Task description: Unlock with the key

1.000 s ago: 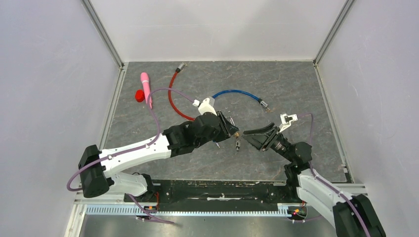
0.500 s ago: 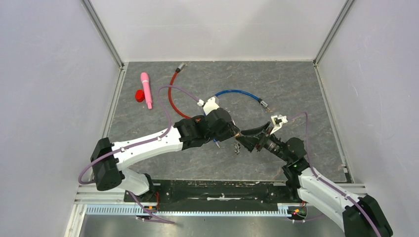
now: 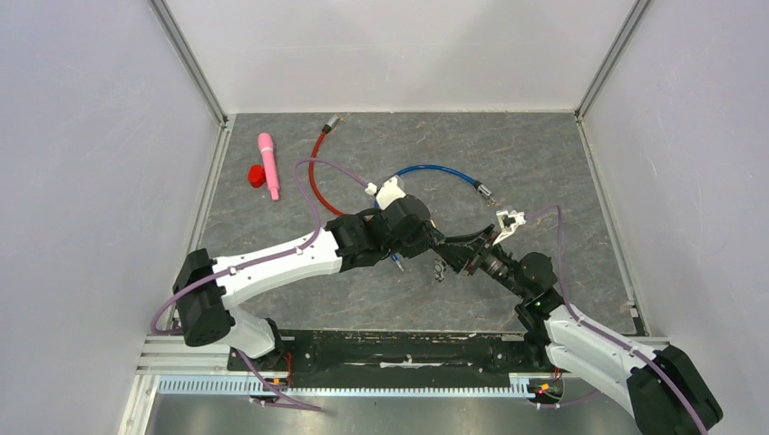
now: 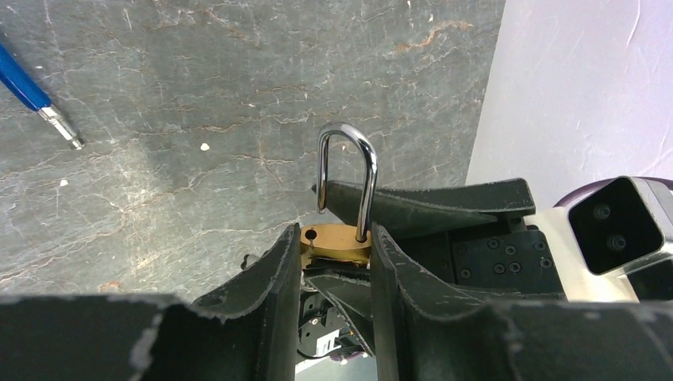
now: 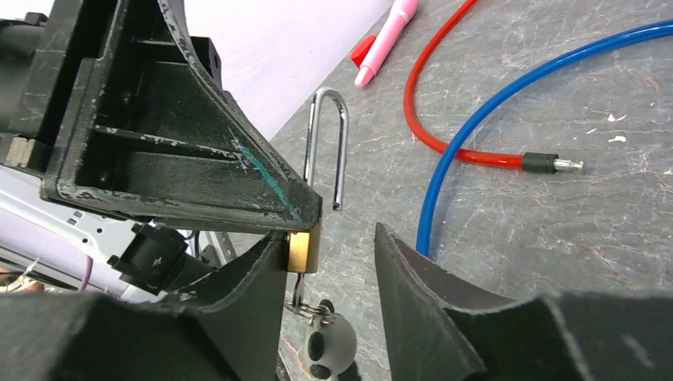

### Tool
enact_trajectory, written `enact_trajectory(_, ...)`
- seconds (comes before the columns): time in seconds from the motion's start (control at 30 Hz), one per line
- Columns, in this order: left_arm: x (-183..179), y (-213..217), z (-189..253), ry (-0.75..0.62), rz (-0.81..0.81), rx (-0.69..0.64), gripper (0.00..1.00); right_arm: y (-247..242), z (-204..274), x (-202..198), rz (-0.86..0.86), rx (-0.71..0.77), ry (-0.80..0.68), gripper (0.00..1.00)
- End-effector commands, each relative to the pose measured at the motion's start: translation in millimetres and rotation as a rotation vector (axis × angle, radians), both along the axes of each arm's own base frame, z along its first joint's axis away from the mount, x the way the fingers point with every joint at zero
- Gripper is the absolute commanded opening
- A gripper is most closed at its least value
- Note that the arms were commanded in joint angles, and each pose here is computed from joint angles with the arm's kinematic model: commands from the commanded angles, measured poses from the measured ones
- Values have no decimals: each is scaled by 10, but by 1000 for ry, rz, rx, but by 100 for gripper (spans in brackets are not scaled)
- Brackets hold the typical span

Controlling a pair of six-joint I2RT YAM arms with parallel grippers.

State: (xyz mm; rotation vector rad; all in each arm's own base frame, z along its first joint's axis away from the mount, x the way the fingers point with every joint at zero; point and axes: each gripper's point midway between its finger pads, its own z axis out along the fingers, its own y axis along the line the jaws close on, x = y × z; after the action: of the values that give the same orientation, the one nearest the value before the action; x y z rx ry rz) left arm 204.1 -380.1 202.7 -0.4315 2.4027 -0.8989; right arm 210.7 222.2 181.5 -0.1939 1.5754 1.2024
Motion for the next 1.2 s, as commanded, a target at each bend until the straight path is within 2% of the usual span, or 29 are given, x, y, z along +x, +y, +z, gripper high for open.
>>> enact_trajectory(0.0, 33, -155, 220, 2, 11, -97, 5, -48, 153, 87, -58, 54, -40, 40)
enact_trajectory(0.1, 23, -144, 186, 4, 8, -91, 7, -57, 145, 91, -64, 67, -34, 29)
enact_trajectory(0.13, 16, -146, 177, 5, 5, -91, 9, -56, 141, 87, -62, 67, -33, 22)
enact_trajectory(0.2, 5, -146, 158, 2, -4, -94, 15, -51, 127, 76, -57, 69, -28, 2)
enact_trajectory(0.23, 5, -142, 155, -1, -8, -97, 21, -53, 109, 72, -56, 65, -25, 0)
enact_trajectory(0.33, 57, -68, 163, -9, -7, -97, 37, -52, 76, 44, -47, 58, -24, 0)
enact_trajectory(0.47, 159, 1, 169, 13, -20, -151, 45, -40, 87, 0, -27, 62, -32, 0)
enact_trajectory(0.8, 251, 39, 172, 82, -59, -209, 47, -2, 77, -39, 10, 20, -66, 0)
enact_trajectory(1.03, 224, -100, 222, 100, -128, -246, 46, 75, 100, -91, 68, 14, -70, 0)
enact_trajectory(1.17, 259, -156, 259, 71, -153, -269, 40, 103, 114, -157, 104, 49, -49, 0)
